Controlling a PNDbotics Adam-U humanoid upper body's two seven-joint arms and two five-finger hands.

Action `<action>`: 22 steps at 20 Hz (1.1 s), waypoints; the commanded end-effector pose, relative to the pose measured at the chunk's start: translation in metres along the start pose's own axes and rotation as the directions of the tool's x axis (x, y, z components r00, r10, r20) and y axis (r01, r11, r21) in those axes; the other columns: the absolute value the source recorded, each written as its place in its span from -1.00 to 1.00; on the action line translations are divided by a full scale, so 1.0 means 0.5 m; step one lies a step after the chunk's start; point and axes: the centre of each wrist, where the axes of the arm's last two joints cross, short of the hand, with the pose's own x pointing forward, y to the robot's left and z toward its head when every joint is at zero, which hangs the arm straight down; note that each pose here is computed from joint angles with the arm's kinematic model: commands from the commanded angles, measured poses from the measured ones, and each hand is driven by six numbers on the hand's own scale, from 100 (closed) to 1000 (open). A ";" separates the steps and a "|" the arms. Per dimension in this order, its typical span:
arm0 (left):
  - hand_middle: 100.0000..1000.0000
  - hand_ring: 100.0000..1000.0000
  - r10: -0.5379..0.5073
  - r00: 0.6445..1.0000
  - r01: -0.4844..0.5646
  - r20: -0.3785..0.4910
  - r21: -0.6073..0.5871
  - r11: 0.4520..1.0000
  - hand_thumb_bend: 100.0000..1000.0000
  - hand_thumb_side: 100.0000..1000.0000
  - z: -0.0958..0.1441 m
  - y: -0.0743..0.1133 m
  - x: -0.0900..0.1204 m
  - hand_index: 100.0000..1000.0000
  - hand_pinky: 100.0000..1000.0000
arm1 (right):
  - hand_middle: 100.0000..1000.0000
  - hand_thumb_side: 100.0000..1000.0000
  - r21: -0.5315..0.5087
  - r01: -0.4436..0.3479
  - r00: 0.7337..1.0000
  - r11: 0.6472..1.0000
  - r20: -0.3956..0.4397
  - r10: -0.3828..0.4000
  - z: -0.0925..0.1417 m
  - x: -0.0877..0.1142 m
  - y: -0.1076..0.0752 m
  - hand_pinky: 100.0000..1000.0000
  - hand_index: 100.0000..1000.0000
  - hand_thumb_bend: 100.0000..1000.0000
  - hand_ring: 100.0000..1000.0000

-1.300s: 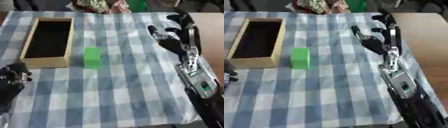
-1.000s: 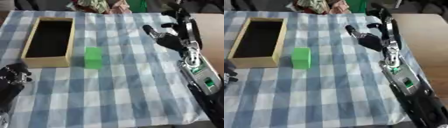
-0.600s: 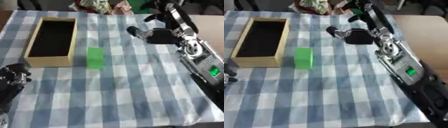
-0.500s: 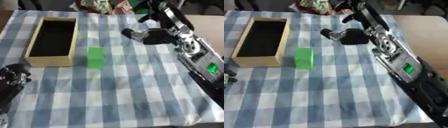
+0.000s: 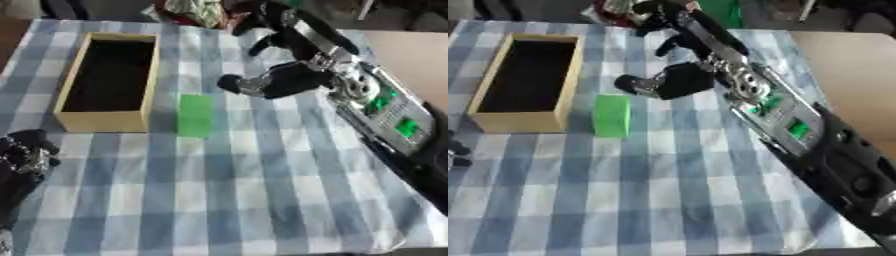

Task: Pick up objects on the table and place them in the box.

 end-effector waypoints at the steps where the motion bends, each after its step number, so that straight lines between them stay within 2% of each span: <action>1: -0.10 0.09 -0.009 0.999 0.009 0.031 -0.014 1.000 -1.00 -0.76 -0.007 0.001 0.017 0.25 -0.01 | 0.35 -0.78 0.098 -0.009 1.000 0.995 -0.024 0.012 -0.024 -0.009 0.027 0.28 0.79 0.12 0.76; 4: -0.10 0.09 -0.008 1.000 0.008 0.030 -0.012 1.000 -1.00 -0.76 -0.007 0.001 0.017 0.25 -0.01 | 0.36 -0.78 0.183 -0.026 0.998 0.983 -0.043 0.034 -0.048 -0.032 0.067 0.29 0.79 0.12 0.76; 8: -0.10 0.09 -0.005 1.000 0.005 0.029 -0.014 1.000 -1.00 -0.76 -0.007 0.000 0.016 0.25 -0.01 | 0.36 -0.78 0.237 -0.048 0.996 0.970 -0.058 0.063 -0.078 -0.064 0.087 0.30 0.79 0.12 0.76; 12: -0.10 0.09 -0.003 1.000 0.004 0.029 -0.014 1.000 -1.00 -0.76 -0.007 -0.001 0.016 0.25 -0.01 | 0.42 -0.76 0.265 -0.085 0.993 0.960 -0.054 0.103 -0.100 -0.083 0.088 0.36 0.79 0.12 0.83; 16: -0.10 0.09 -0.003 1.000 0.004 0.028 -0.012 1.000 -1.00 -0.76 -0.006 0.000 0.015 0.25 -0.01 | 0.60 -0.72 0.250 -0.147 0.985 0.957 -0.050 0.164 -0.108 -0.089 0.085 0.58 0.82 0.12 1.00; 22: -0.10 0.09 -0.003 1.000 0.003 0.027 -0.011 1.000 -1.00 -0.77 -0.006 0.000 0.014 0.25 -0.01 | 0.67 -0.68 0.210 -0.232 0.968 0.950 -0.041 0.246 -0.109 -0.085 0.078 0.72 0.83 0.12 1.00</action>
